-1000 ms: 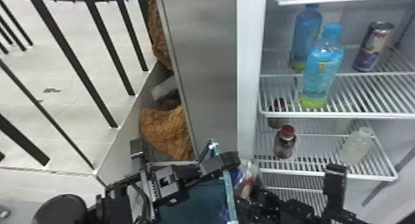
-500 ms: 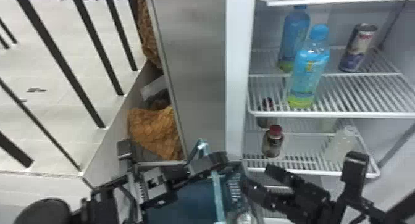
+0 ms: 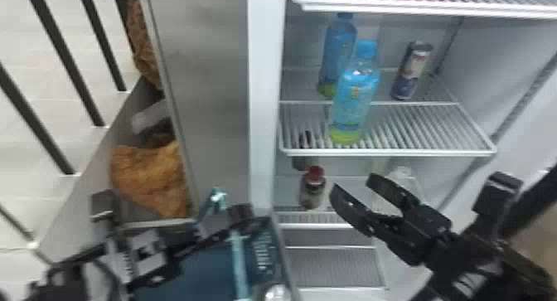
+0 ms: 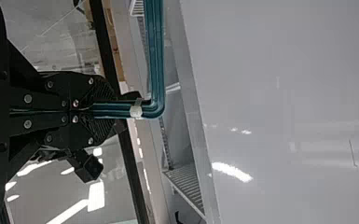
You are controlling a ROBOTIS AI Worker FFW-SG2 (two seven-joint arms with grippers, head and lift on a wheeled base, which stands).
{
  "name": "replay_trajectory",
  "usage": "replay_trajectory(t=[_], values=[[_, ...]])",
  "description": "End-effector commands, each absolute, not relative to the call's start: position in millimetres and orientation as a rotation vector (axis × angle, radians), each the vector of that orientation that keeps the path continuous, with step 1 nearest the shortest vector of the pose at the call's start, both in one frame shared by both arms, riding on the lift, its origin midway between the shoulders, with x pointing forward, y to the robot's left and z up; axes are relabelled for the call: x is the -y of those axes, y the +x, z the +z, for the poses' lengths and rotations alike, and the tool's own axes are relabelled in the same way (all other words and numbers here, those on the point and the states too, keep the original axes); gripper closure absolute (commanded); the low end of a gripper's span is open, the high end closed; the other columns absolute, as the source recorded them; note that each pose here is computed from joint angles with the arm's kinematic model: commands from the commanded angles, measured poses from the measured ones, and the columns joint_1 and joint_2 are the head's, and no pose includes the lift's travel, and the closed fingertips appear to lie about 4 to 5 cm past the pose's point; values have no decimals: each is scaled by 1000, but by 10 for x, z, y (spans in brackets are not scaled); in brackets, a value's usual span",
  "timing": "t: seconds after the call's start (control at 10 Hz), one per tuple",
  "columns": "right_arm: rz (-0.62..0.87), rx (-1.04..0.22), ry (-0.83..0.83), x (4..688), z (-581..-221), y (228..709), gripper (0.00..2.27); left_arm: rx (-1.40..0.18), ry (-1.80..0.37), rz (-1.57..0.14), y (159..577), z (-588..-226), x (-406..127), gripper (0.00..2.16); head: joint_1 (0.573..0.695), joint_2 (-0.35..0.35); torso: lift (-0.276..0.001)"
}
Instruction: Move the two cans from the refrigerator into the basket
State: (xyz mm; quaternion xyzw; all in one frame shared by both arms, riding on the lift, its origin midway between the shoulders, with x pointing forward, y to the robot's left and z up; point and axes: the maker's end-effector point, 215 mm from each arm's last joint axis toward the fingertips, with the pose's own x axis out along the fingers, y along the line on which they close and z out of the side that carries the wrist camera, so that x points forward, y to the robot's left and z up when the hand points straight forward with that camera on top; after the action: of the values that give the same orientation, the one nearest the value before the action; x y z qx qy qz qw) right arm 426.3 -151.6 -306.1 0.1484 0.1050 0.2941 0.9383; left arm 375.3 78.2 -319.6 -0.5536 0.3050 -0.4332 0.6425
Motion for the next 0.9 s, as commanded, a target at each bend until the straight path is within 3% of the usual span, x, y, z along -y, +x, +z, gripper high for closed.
replay_trajectory(t=[0.0, 0.8], values=[[571, -177, 282, 1664, -2931, 4320, 136, -688, -1260, -990, 3772, -3173, -782, 1197, 695, -97, -35], [278, 59, 140, 2794, -2141, 4505, 131, -690, -1254, -988, 3779, -3174, -794, 1197, 695, -240, -35]])
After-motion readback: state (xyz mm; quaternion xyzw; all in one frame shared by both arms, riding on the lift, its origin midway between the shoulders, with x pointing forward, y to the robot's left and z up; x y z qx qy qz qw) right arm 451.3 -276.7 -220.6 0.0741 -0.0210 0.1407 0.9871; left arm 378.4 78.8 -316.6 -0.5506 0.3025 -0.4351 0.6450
